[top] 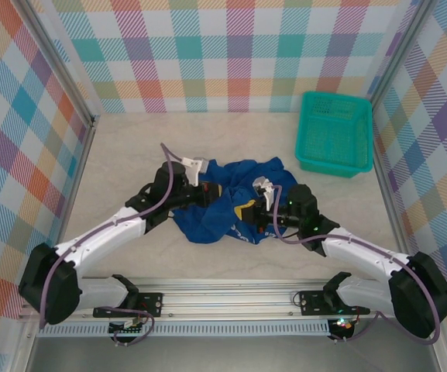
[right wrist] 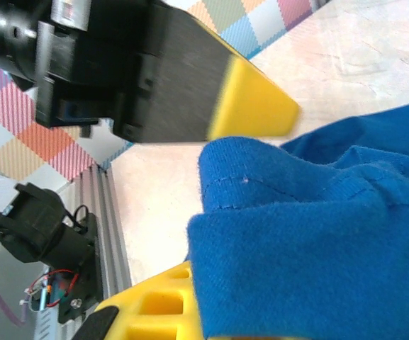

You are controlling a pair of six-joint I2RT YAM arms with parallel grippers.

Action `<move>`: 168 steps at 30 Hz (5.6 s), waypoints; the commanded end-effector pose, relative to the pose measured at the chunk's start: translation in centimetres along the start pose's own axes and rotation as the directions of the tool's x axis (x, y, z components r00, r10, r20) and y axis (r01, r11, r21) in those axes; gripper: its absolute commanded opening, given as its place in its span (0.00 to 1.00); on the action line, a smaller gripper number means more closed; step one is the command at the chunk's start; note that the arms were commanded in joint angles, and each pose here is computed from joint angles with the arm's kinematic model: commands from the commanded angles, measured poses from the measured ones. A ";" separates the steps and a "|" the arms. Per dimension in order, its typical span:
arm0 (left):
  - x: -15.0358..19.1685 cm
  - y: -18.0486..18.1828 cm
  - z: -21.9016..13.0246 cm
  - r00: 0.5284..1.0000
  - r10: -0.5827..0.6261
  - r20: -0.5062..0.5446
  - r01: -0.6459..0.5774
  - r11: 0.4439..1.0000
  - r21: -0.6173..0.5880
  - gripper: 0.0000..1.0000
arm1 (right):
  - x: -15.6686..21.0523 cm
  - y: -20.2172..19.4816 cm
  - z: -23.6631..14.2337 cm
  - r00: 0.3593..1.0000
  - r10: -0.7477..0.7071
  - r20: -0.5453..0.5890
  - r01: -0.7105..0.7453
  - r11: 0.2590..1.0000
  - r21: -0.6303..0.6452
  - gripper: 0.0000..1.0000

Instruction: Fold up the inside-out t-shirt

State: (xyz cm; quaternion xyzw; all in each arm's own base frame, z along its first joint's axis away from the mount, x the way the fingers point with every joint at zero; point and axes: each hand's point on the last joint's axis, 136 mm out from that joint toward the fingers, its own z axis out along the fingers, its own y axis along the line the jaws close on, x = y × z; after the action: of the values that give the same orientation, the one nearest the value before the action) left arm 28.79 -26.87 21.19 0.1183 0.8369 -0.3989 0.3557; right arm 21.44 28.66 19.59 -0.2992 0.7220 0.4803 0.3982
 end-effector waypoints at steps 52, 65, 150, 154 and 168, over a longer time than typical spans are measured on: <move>10.3 0.1 7.6 0.863 0.192 -0.468 -0.192 0.980 0.047 0.00 | 6.1 -13.3 -1.2 0.843 0.431 -0.320 -0.223 0.823 0.522 0.05; 3.8 2.5 -2.9 0.973 0.215 -0.083 -0.228 0.952 -0.203 0.00 | -6.7 -4.4 -3.7 0.979 0.205 -0.001 -0.200 0.956 0.214 0.00; 1.7 -9.1 -4.8 0.951 0.308 0.040 -0.305 0.900 0.313 0.00 | 1.7 -1.4 -3.8 0.947 -0.166 -0.275 0.237 0.939 0.249 0.38; 1.8 -8.6 -4.6 0.951 0.307 0.034 -0.303 0.908 0.291 0.00 | 1.0 -1.6 -3.8 0.954 -0.158 -0.256 0.227 0.936 0.270 0.07; 4.8 10.3 -6.6 0.999 0.028 -0.015 -0.032 0.843 -0.538 0.21 | -0.9 4.0 4.6 0.978 0.128 -0.166 -0.145 0.985 -0.098 0.00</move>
State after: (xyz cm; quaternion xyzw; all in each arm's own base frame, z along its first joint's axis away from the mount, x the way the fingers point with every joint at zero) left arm 26.84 -19.83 17.00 0.0987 0.8863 -0.2272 0.3913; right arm 20.01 31.41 18.44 -0.3221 0.7763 0.4545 0.2950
